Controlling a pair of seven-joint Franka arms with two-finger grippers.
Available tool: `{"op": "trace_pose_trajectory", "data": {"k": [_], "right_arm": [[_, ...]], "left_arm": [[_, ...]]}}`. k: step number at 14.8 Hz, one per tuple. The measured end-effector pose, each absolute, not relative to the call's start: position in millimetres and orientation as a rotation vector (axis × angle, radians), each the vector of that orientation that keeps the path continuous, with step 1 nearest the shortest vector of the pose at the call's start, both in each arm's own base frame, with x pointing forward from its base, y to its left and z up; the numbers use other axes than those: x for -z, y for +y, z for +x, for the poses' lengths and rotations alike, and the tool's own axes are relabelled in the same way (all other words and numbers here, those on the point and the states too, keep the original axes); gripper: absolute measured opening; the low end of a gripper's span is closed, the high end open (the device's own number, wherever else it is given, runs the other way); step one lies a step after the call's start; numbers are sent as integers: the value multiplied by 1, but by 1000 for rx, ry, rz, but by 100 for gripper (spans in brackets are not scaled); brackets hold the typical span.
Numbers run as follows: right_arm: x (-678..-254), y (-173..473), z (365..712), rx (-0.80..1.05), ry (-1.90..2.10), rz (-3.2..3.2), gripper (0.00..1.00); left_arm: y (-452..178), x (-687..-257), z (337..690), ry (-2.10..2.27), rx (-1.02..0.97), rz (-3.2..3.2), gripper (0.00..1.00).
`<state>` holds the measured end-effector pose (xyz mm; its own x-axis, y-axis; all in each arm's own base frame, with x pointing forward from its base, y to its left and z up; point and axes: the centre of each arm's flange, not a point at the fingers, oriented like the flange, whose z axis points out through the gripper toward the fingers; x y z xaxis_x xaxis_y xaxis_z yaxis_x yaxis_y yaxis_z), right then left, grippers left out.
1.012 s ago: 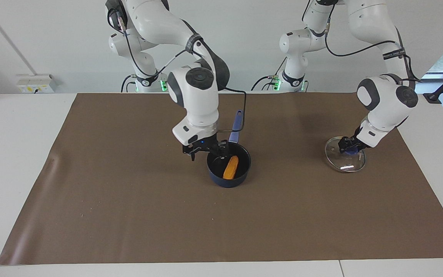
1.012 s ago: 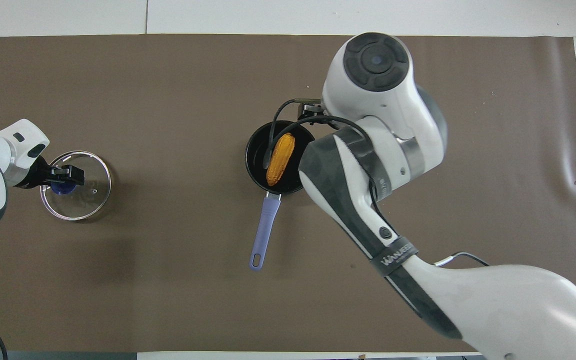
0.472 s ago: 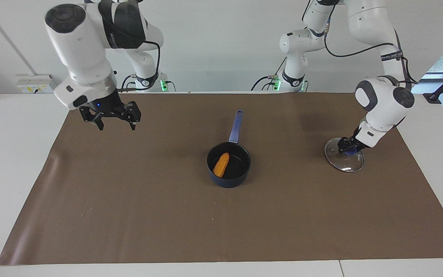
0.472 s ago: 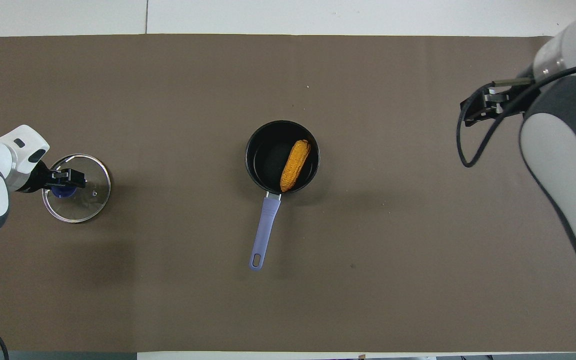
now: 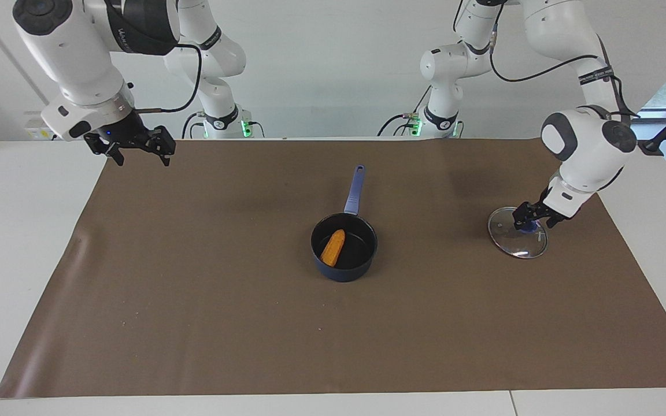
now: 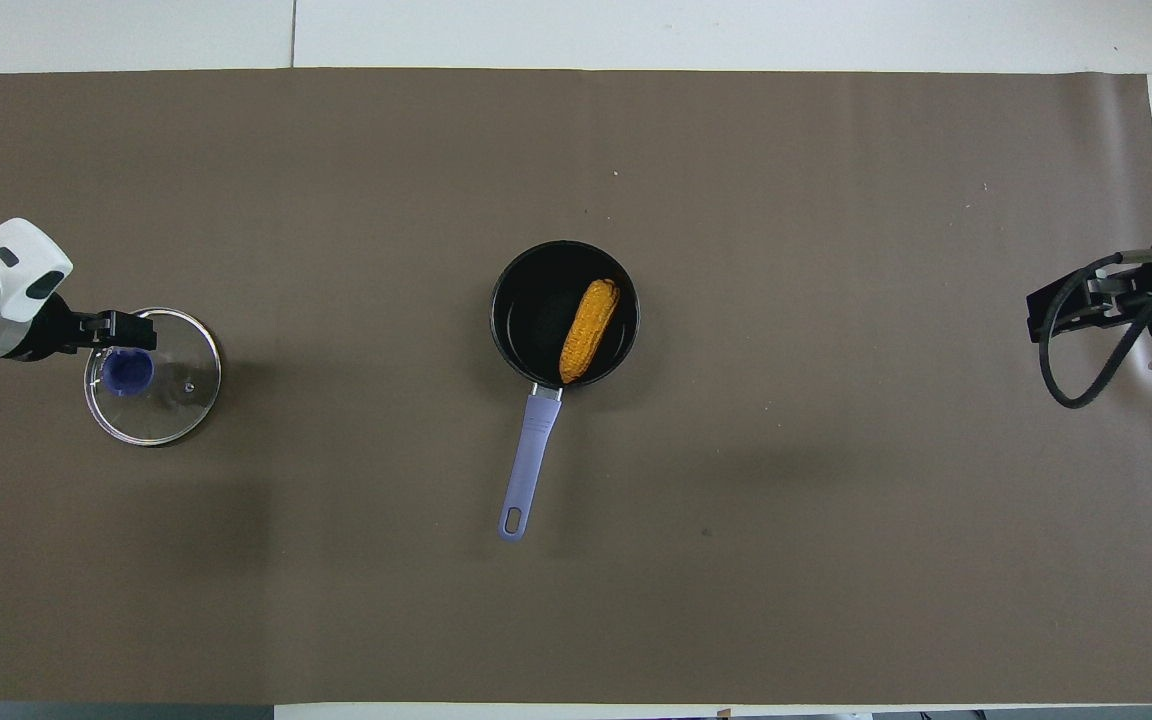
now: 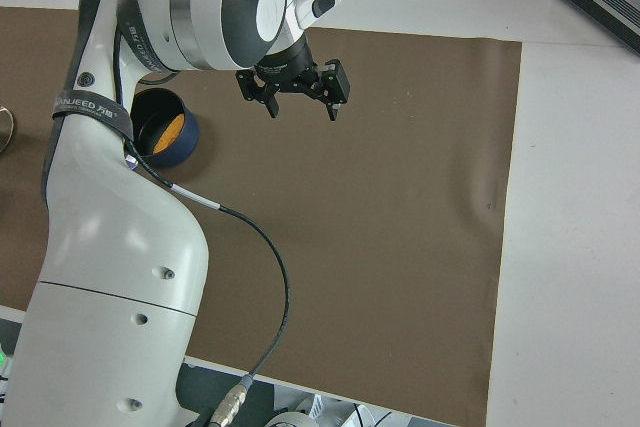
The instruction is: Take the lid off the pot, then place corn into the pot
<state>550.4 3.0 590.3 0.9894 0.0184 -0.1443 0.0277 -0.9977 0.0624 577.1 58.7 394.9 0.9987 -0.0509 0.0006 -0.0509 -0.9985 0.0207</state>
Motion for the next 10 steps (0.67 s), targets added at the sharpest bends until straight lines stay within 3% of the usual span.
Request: {"op": "trace_pose_trajectory", "data": {"k": [4, 10], "right_arm": [[-597, 3, 548, 182, 36, 3072, 100], [-596, -11, 548, 141, 6, 3076, 100]], "left_arm": [[22, -493, 590, -52, 13, 3118, 100], [-6, -586, 543, -25, 109, 3121, 100]]}}
